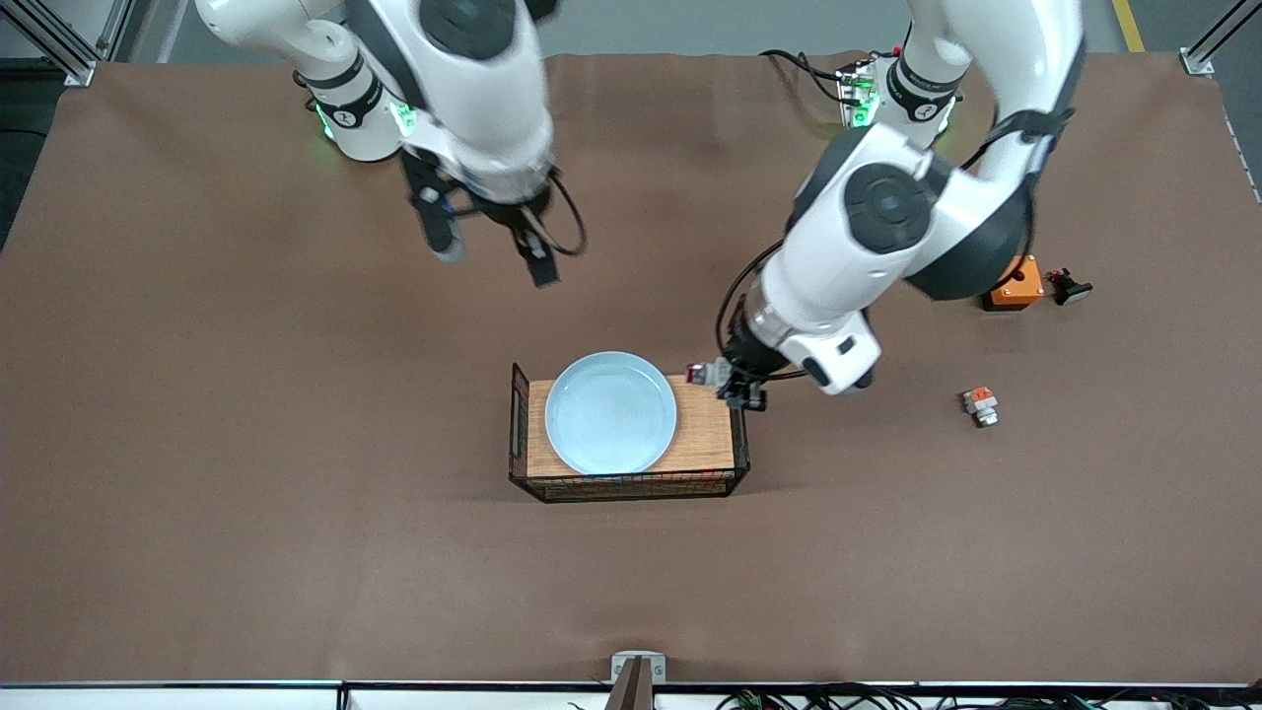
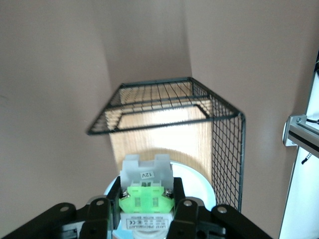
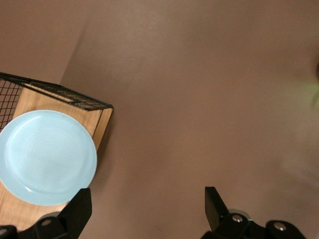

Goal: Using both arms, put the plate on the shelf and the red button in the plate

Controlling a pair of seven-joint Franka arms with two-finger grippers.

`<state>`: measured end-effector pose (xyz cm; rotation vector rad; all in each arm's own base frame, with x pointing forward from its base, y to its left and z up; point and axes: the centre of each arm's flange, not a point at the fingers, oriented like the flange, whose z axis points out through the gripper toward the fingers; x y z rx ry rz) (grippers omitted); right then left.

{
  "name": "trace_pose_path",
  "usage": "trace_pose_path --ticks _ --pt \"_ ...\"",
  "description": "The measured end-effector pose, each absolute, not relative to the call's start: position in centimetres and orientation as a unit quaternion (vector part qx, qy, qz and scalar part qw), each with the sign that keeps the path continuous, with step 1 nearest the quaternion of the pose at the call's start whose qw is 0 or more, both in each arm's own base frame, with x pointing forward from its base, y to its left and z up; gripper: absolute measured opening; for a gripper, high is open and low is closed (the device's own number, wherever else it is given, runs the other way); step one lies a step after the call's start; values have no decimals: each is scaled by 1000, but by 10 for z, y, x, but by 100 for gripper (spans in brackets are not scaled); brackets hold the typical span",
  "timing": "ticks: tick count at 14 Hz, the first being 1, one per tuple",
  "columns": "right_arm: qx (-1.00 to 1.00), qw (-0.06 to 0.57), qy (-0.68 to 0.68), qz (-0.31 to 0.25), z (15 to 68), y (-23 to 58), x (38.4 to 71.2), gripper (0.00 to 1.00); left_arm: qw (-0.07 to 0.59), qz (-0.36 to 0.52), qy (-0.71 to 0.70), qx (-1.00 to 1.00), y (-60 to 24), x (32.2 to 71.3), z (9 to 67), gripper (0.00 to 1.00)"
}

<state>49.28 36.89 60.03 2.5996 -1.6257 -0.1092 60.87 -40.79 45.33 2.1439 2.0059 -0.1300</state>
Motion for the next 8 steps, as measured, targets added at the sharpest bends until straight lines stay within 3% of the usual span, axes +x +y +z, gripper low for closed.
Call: trace_pose_path --ticks 4,8 --pt "888 29 -453 -72 671 234 496 100 125 -1 688 715 -467 595 426 41" --pt "927 13 -363 -90 678 123 512 100 136 18 698 703 -492 589 396 41"
